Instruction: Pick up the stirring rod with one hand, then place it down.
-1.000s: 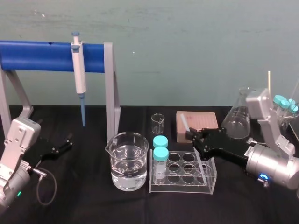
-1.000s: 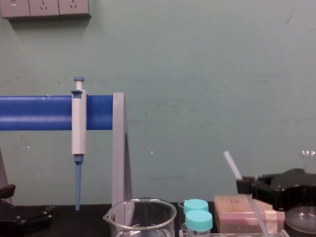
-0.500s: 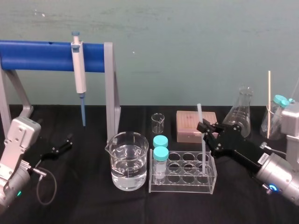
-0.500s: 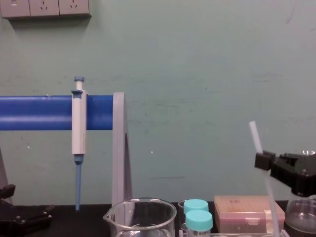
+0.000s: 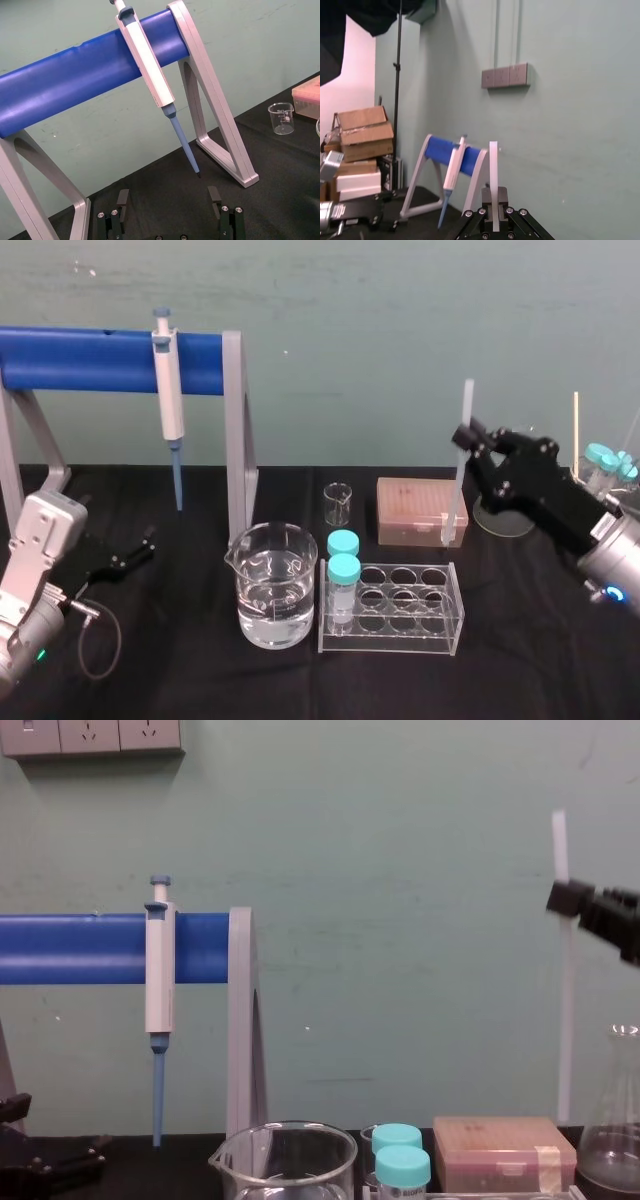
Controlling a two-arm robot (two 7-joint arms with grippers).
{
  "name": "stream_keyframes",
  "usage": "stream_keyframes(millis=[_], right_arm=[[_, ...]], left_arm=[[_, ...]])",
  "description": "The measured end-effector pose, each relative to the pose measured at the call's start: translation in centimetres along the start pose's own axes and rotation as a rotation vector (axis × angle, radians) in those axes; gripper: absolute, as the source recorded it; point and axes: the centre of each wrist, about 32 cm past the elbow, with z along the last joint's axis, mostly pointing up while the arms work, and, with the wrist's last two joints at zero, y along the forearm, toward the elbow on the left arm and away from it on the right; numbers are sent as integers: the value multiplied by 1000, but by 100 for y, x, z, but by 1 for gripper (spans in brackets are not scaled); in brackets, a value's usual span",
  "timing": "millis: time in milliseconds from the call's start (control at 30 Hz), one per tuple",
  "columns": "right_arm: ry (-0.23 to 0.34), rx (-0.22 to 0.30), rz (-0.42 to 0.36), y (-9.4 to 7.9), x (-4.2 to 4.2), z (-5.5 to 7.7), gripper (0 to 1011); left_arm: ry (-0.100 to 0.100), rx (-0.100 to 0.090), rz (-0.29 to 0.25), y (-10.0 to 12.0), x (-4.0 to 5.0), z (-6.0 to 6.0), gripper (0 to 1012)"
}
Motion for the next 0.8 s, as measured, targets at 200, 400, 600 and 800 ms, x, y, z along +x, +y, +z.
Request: stream_keyframes(millis=[200,400,600,800], right_arm=[[-14,22,-8,40,38,74,61],[-18,25,-10,66,48,92,61],[-13,21,-13,76,47,81,60],[-14,16,-12,84,41,68,61]], left_arm=[[0,0,0,0,0,0,1000],[0,0,0,0,0,0,1000],[0,0,0,0,0,0,1000],[0,0,0,0,0,0,1000]])
